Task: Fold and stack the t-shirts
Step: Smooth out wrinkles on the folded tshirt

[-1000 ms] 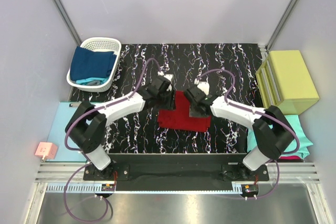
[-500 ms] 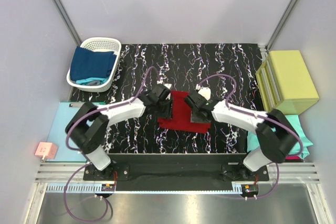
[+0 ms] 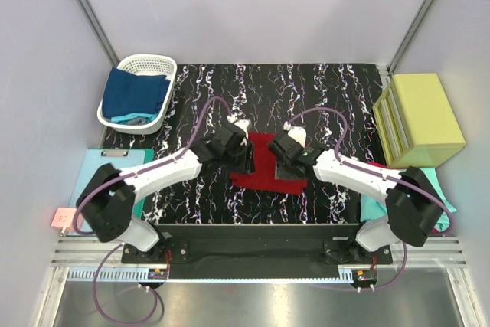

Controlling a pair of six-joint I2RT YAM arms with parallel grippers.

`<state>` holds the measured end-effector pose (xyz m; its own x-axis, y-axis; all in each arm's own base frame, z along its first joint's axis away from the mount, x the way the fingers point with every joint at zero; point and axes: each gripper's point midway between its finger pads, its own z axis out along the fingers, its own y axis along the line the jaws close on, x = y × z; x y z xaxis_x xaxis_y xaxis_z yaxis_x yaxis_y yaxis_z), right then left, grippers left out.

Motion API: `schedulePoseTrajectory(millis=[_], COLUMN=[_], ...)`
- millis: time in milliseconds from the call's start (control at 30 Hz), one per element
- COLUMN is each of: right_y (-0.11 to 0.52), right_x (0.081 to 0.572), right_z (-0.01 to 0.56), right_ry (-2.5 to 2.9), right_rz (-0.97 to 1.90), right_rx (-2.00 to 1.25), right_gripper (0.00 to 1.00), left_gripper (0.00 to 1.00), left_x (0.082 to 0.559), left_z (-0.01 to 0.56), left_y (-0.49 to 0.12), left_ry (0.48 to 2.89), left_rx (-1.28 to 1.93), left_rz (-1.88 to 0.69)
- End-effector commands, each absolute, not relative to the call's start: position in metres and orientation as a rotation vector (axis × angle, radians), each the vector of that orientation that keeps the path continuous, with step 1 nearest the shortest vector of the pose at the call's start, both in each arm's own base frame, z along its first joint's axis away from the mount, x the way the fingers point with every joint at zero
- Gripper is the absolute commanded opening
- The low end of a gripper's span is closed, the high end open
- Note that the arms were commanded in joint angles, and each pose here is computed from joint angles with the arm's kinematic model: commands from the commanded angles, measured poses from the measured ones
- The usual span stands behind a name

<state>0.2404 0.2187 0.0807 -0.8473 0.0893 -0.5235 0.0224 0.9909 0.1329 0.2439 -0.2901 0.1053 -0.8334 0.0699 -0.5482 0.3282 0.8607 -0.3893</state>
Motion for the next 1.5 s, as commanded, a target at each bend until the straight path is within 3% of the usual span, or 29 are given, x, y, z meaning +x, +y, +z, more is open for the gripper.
schedulePoseTrajectory(millis=[0,300,433,600,767,1000,1467], right_y=[0.215,0.209,0.209,0.209,0.203,0.204,0.205], right_x=[0.224,0.216,0.239,0.293,0.337,0.358,0.339], right_z=[0.054,0.038,0.080,0.194,0.184,0.113,0.046], right_ry=[2.656,2.725,2.579,2.252,2.284,2.426,2.585], right_rz=[0.127,0.032,0.066,0.146,0.052,-0.012,-0.059], right_rx=[0.093,0.078,0.088,0.122,0.121,0.166,0.162], right_gripper=[0.47,0.45,0.45,0.55,0.56,0.52,0.49], left_gripper=[0.43,0.36,0.39,0.48,0.54,0.47,0.43], left_x=[0.222,0.200,0.226,0.265,0.311,0.350,0.328], left_z=[0.050,0.004,0.063,0.168,0.206,0.139,0.049], left_y=[-0.285,-0.278,-0.284,-0.296,-0.295,-0.298,-0.306], left_ry=[2.660,2.842,2.636,2.384,2.300,2.436,2.639], left_rx=[0.298,0.331,0.309,0.294,0.253,0.236,0.255], left_rz=[-0.614,-0.511,-0.548,-0.578,-0.548,-0.511,-0.540])
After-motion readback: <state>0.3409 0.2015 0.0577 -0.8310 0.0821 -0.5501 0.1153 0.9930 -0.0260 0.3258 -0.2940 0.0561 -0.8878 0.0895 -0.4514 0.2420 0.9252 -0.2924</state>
